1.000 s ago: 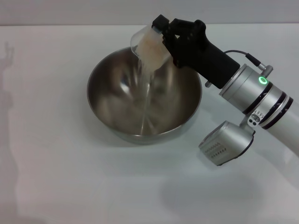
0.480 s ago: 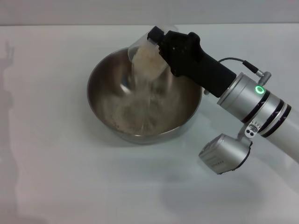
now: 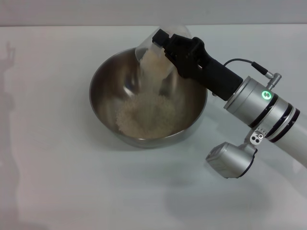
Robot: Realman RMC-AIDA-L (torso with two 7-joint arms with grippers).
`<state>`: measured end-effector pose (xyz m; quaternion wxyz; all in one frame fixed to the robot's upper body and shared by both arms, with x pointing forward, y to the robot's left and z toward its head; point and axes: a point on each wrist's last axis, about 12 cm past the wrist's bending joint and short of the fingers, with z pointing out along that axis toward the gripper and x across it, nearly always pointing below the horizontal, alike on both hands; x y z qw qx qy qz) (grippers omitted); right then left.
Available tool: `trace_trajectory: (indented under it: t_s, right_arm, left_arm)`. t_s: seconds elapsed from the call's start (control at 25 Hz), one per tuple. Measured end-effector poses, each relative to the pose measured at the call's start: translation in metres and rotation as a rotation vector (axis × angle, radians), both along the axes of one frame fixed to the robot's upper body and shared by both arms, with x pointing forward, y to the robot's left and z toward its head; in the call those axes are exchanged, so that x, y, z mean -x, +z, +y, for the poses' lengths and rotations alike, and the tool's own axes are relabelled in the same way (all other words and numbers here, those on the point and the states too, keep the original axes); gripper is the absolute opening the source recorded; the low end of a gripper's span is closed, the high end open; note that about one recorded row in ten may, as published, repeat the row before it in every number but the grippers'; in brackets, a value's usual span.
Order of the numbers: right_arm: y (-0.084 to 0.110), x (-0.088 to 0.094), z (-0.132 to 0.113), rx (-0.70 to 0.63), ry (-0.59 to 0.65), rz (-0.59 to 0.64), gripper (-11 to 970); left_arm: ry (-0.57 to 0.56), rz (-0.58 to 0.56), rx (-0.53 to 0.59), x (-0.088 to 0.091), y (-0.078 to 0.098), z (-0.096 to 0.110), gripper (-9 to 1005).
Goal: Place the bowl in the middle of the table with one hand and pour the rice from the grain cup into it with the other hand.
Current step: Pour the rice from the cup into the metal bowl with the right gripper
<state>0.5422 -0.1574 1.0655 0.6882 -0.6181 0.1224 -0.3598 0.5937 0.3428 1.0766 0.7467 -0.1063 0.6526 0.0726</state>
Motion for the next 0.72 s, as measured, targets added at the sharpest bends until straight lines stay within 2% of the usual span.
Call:
trace_trajectory:
  t_s: [0.72]
  right_arm:
    - [-0.0011, -0.0003, -0.0011, 0.117, -0.013, -0.119, 17]
  left_arm:
    - [-0.004, -0.003, -0.002, -0.0009, 0.0010, -0.0008, 844]
